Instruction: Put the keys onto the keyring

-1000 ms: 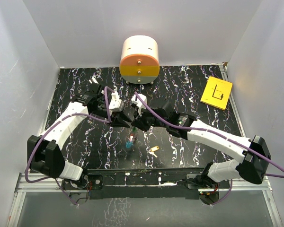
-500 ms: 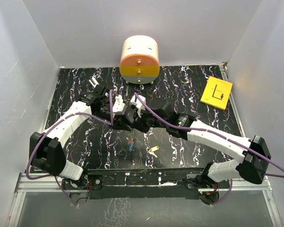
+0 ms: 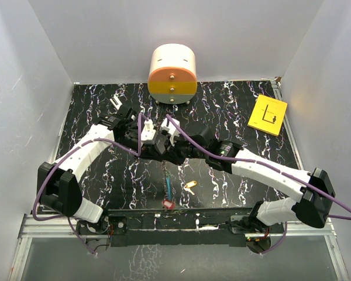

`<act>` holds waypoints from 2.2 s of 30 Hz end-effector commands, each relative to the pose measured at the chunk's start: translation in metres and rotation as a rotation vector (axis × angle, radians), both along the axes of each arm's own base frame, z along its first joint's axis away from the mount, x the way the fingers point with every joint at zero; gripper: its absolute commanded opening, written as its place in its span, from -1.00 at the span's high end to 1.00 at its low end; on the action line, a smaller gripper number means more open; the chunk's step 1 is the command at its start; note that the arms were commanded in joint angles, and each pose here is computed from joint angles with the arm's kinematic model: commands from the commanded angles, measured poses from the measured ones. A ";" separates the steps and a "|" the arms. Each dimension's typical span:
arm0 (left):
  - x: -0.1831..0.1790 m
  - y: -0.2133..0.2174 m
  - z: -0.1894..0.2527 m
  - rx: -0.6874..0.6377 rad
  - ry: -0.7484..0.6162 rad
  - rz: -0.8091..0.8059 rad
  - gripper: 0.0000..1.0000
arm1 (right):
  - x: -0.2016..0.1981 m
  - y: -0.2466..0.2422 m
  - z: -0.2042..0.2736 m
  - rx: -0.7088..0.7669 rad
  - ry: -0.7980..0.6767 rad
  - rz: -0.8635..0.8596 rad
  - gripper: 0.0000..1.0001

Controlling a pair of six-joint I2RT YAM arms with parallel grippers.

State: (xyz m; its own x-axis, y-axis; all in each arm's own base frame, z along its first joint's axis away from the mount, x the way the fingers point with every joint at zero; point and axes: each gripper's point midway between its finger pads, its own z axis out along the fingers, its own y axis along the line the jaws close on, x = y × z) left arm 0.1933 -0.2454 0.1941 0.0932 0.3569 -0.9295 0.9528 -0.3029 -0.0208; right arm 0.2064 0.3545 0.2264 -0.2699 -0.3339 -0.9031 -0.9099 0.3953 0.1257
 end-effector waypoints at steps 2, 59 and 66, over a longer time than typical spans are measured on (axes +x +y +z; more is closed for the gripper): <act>-0.010 -0.009 0.021 -0.067 0.021 -0.036 1.00 | 0.007 0.008 0.070 0.180 -0.138 -0.006 0.84; 0.017 0.008 0.020 0.029 0.023 0.220 1.00 | -0.028 -0.114 -0.108 -0.067 0.486 -0.735 0.07; 0.018 0.010 0.020 0.028 0.020 0.226 1.00 | -0.029 -0.109 -0.131 -0.106 0.538 -0.759 0.08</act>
State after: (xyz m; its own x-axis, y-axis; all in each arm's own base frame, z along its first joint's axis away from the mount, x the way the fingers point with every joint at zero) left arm 0.2174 -0.2345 0.1945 -0.0562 0.4463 -0.8931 0.9942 -0.0568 -0.0909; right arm 0.1725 0.2292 0.0884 -0.8316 -0.0230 -0.5549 -0.2357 0.9193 0.3152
